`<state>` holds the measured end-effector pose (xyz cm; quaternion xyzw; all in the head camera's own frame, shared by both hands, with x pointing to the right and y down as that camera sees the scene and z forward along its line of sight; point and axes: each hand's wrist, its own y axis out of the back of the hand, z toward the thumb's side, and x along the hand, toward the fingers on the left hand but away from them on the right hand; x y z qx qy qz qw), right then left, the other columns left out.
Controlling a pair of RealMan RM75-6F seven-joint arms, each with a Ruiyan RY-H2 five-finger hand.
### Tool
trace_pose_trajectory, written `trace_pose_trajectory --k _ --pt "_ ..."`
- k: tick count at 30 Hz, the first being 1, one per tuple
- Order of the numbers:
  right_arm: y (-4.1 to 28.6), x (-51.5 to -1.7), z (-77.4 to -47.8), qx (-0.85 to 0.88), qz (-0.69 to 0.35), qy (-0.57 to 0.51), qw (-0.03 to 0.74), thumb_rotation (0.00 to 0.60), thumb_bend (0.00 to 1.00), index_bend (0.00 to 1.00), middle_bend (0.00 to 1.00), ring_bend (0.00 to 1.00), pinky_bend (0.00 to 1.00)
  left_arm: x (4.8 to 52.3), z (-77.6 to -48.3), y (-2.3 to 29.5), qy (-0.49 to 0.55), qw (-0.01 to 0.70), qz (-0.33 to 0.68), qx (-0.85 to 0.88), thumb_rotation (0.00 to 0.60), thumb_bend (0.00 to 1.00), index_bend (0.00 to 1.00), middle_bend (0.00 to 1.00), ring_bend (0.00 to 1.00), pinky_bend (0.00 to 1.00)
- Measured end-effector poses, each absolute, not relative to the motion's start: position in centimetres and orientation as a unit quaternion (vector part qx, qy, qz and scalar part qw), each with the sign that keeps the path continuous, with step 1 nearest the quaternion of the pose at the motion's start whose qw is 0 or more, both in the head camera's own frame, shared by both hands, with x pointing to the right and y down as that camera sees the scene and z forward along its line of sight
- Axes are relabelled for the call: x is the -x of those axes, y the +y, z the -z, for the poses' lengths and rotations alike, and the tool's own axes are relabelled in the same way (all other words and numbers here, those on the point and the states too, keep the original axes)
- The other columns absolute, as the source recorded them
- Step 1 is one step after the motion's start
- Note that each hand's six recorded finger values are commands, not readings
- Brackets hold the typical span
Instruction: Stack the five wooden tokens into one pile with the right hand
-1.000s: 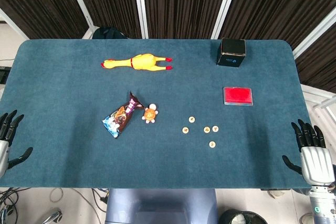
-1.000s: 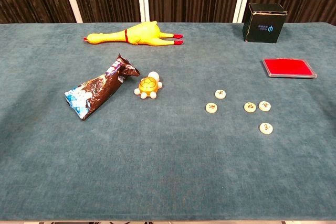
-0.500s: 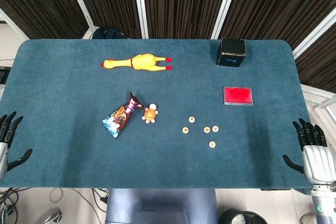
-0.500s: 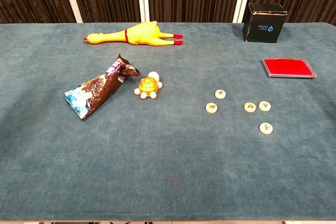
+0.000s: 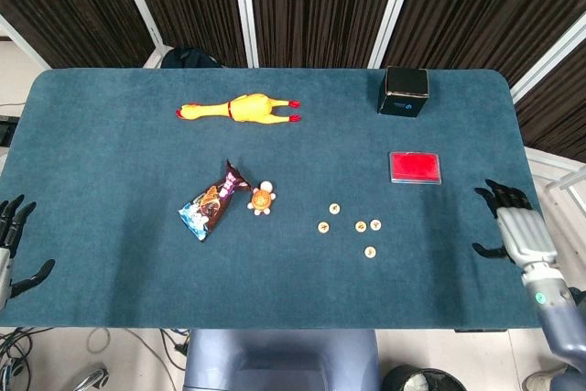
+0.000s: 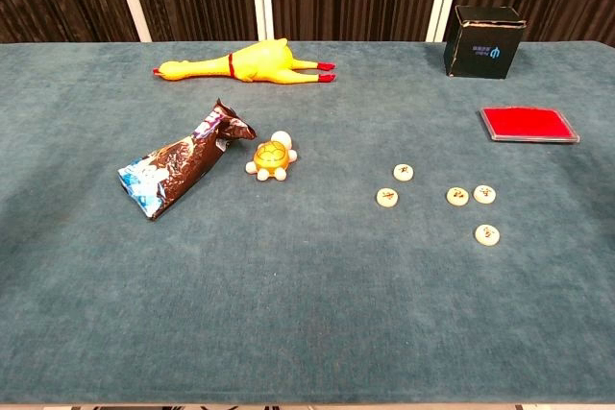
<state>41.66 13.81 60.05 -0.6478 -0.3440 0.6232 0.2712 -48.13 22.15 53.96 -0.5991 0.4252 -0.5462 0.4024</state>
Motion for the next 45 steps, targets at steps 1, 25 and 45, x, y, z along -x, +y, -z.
trace_pose_trajectory --k 1,25,45 --pt "13.2 -41.3 -60.4 0.649 -0.626 -0.34 0.268 0.6 0.24 0.2 0.0 0.04 0.0 48.1 -54.0 22.2 0.426 0.402 0.546 0.599 0.6 0.2 0.09 0.0 0.0 0.0" --pt "11.6 -32.0 -69.7 0.67 -0.646 -0.264 0.253 0.6 0.29 0.35 0.0 0.04 0.0 48.4 -54.1 22.2 0.432 0.389 0.551 0.599 0.6 0.2 0.09 0.0 0.0 0.01" --pt "12.8 -27.9 -71.5 0.677 -0.638 -0.263 0.256 0.6 0.34 0.39 0.0 0.05 0.0 48.5 -54.2 22.2 0.436 0.382 0.55 0.601 0.6 0.2 0.09 0.0 0.0 0.01"
